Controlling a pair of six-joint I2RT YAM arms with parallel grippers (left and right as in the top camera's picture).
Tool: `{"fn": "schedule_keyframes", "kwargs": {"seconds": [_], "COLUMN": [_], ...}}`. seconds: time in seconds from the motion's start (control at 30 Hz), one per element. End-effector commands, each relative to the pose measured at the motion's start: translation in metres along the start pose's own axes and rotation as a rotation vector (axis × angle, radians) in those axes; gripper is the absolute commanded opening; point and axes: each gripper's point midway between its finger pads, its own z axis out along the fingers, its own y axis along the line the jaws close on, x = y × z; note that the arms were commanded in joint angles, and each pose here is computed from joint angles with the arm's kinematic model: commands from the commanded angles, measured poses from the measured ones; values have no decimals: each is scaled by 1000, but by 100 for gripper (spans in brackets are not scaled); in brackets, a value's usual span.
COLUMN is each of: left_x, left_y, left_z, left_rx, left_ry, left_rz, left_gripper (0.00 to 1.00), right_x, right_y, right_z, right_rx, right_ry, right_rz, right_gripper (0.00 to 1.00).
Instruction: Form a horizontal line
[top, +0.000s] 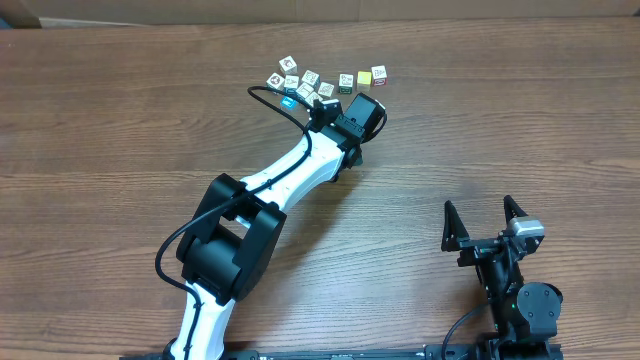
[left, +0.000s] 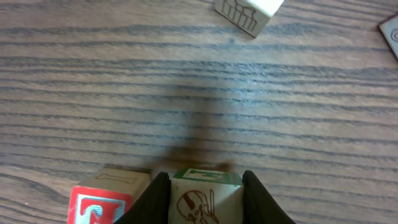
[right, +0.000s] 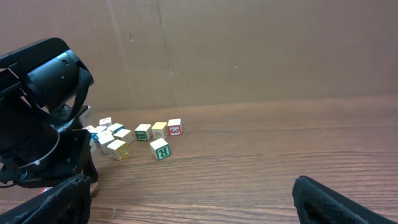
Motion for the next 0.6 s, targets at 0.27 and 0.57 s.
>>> {"fn": "schedule_keyframes", "kwargs": {"seconds": [0.27, 0.57], "left_x": [-15, -17], "left_y": [-5, -7], "left_z": [-16, -17], "left_rx": [20, 27], "left_ry": [-59, -66], "left_rz": [-1, 42], "left_gripper": [11, 8], "right_x": [2, 2], "right_y": [-3, -3], "right_z": [0, 0], "right_rx": [14, 14], "right_ry": [-2, -2], "right_rz": [-7, -7], "right_gripper": [100, 100]}}
